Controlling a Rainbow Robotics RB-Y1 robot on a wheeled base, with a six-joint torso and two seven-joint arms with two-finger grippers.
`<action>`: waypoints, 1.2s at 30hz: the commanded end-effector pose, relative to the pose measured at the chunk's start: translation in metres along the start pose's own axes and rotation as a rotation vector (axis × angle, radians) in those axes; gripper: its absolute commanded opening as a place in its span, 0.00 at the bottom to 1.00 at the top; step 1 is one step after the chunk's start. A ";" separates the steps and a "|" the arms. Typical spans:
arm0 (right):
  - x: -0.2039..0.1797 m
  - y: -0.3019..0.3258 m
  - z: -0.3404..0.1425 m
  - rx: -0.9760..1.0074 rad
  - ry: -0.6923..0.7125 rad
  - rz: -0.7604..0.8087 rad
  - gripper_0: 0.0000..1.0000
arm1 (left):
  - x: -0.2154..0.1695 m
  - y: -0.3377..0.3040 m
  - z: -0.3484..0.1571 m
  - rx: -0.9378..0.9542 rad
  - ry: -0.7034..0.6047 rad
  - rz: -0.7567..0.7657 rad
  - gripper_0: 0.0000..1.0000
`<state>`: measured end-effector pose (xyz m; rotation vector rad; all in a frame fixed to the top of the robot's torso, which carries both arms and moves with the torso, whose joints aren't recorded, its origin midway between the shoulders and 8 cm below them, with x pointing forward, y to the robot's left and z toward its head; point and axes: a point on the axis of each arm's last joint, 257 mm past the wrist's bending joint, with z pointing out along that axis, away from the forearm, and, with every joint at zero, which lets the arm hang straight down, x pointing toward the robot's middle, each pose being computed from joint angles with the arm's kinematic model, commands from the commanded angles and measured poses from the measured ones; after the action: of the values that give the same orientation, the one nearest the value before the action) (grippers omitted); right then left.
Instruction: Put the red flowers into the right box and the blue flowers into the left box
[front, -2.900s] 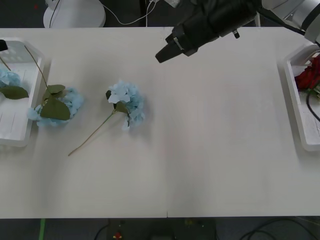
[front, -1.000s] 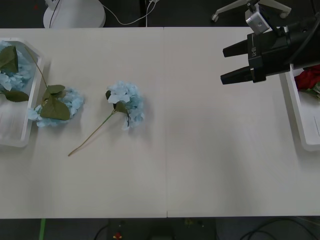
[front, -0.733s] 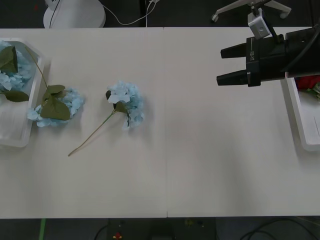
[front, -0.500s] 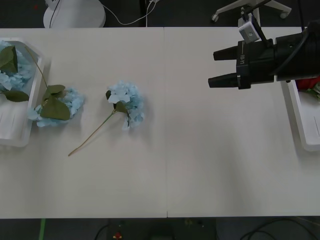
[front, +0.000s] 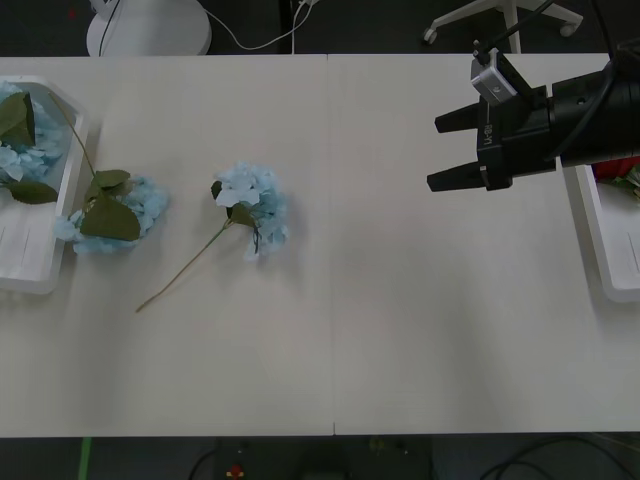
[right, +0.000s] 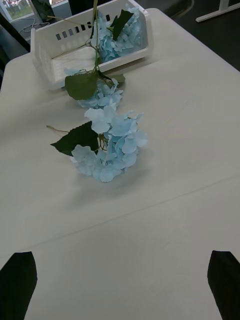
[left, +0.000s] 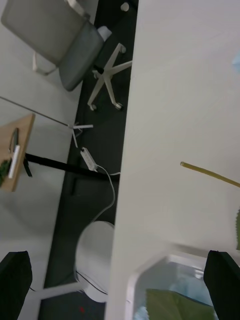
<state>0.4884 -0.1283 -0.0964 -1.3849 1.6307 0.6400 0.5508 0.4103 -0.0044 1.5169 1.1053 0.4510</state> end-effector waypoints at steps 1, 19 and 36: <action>-0.028 -0.001 -0.003 0.003 -0.027 -0.094 0.99 | -0.020 0.001 0.003 -0.051 -0.068 0.304 1.00; -0.031 0.001 -0.001 -0.002 -0.038 -0.091 0.99 | -0.048 0.003 -0.036 -0.198 -0.105 1.292 1.00; -0.031 0.001 -0.001 -0.002 -0.038 -0.091 0.99 | -0.037 -0.038 -0.033 -0.200 0.057 1.875 1.00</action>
<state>0.4885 -0.1286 -0.0968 -1.3864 1.6315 0.6375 0.4941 0.4066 -0.0240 1.9833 -0.5668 1.6274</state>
